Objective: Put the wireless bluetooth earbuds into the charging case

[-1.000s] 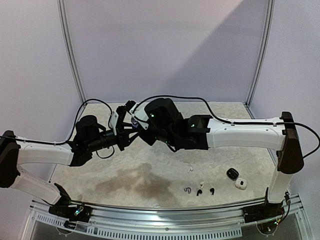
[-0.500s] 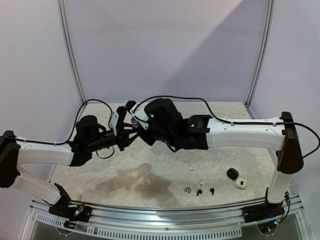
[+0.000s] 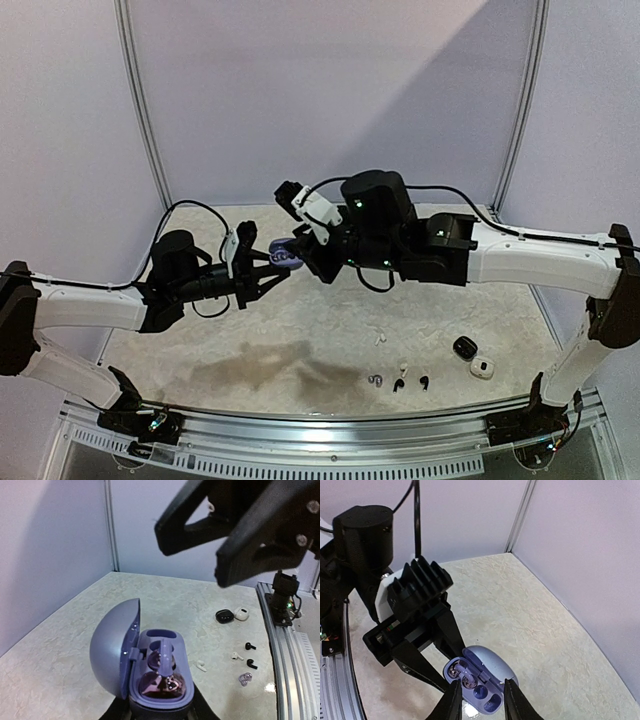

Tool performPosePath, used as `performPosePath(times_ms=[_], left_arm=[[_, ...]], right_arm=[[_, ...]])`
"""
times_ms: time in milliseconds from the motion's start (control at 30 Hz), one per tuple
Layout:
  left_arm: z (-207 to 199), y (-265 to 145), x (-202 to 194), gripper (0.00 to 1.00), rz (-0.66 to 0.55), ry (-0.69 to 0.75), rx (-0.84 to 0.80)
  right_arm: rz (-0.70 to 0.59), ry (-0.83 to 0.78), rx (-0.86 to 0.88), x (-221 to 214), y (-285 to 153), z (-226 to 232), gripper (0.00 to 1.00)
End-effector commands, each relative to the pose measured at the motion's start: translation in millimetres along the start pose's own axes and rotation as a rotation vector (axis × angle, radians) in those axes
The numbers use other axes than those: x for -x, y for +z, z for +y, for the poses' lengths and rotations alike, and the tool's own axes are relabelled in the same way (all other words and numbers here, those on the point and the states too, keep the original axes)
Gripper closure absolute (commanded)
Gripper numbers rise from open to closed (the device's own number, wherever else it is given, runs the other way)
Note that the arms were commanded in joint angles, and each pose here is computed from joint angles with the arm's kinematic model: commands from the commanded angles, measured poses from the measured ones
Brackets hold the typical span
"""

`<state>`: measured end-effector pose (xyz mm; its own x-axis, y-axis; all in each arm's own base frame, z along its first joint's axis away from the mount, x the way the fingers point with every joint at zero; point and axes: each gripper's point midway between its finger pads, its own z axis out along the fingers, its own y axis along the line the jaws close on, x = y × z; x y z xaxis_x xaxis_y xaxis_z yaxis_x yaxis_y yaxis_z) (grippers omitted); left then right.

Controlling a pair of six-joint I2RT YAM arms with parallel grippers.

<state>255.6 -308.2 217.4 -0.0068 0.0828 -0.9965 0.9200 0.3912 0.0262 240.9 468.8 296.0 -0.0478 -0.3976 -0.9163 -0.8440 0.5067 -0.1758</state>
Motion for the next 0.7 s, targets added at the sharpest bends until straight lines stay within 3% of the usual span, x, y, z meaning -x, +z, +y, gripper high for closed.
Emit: performPosePath(times_ms=[0, 267, 667], left_arm=[[-35.1, -1.5, 6.3, 1.0, -0.022, 0.041, -0.183], [-42.1, -1.8, 4.2, 1.0, -0.005, 0.033, -0.23], [-42.5, -0.2, 2.3, 1.0, 0.008, 0.044, -0.239]], right_arm=[[-0.017, -0.093, 0.16, -3.0, -10.5, 23.7, 0.7], [-0.028, -0.27, 0.261, -8.6, -13.5, 41.2, 0.71], [0.044, -0.336, 0.263, -23.5, -2.6, 41.2, 0.81]])
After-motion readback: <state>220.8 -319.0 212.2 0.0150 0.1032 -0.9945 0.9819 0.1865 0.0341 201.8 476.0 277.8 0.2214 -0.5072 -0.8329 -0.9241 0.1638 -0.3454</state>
